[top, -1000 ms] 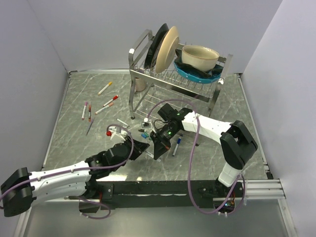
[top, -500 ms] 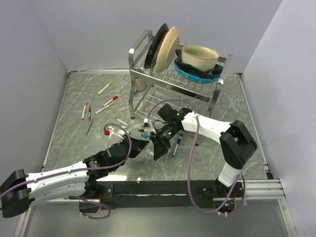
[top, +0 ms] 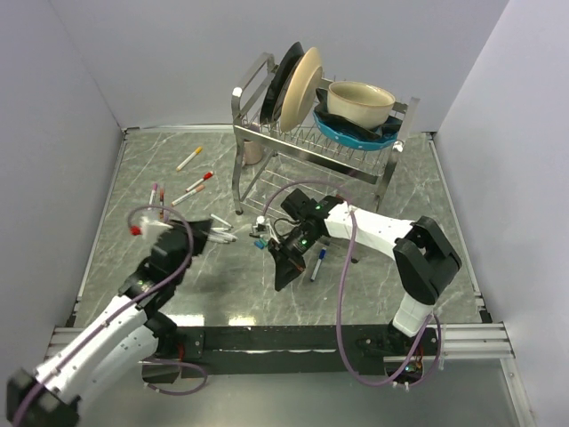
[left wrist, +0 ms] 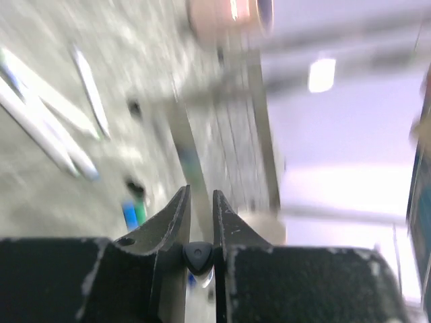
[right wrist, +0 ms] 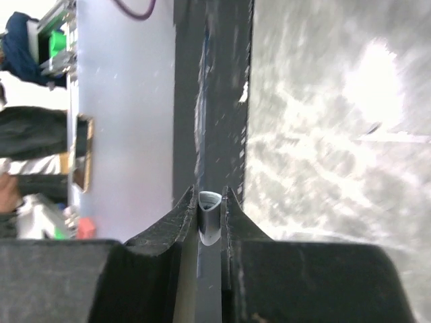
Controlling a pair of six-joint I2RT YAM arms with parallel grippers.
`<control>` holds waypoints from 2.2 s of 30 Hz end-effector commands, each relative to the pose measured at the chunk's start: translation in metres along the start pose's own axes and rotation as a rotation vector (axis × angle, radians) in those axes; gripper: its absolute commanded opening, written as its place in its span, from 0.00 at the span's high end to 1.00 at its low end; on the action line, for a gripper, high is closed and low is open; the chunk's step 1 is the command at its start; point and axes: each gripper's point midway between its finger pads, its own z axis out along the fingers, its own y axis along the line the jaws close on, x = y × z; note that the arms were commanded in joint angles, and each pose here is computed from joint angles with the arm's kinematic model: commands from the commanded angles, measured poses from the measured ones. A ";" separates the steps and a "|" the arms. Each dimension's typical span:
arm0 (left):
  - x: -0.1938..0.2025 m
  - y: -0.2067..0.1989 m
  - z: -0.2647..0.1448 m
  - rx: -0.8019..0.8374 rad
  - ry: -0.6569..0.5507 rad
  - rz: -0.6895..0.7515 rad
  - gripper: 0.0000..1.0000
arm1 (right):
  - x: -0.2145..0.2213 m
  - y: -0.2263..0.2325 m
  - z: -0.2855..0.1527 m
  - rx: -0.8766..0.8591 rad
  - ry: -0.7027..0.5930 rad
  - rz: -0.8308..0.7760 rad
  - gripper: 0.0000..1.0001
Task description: Open the pen caps
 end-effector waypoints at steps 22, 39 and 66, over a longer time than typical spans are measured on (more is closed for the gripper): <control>-0.028 0.107 0.029 -0.285 -0.037 0.013 0.97 | 0.023 -0.051 -0.001 0.270 0.092 0.057 1.00; -0.047 0.131 0.056 -0.326 -0.043 -0.053 0.69 | 0.024 -0.047 0.001 0.245 0.101 0.054 1.00; -0.102 -0.019 -0.018 -0.010 -0.071 0.365 0.01 | -0.003 -0.121 -0.008 0.780 0.226 -0.185 0.95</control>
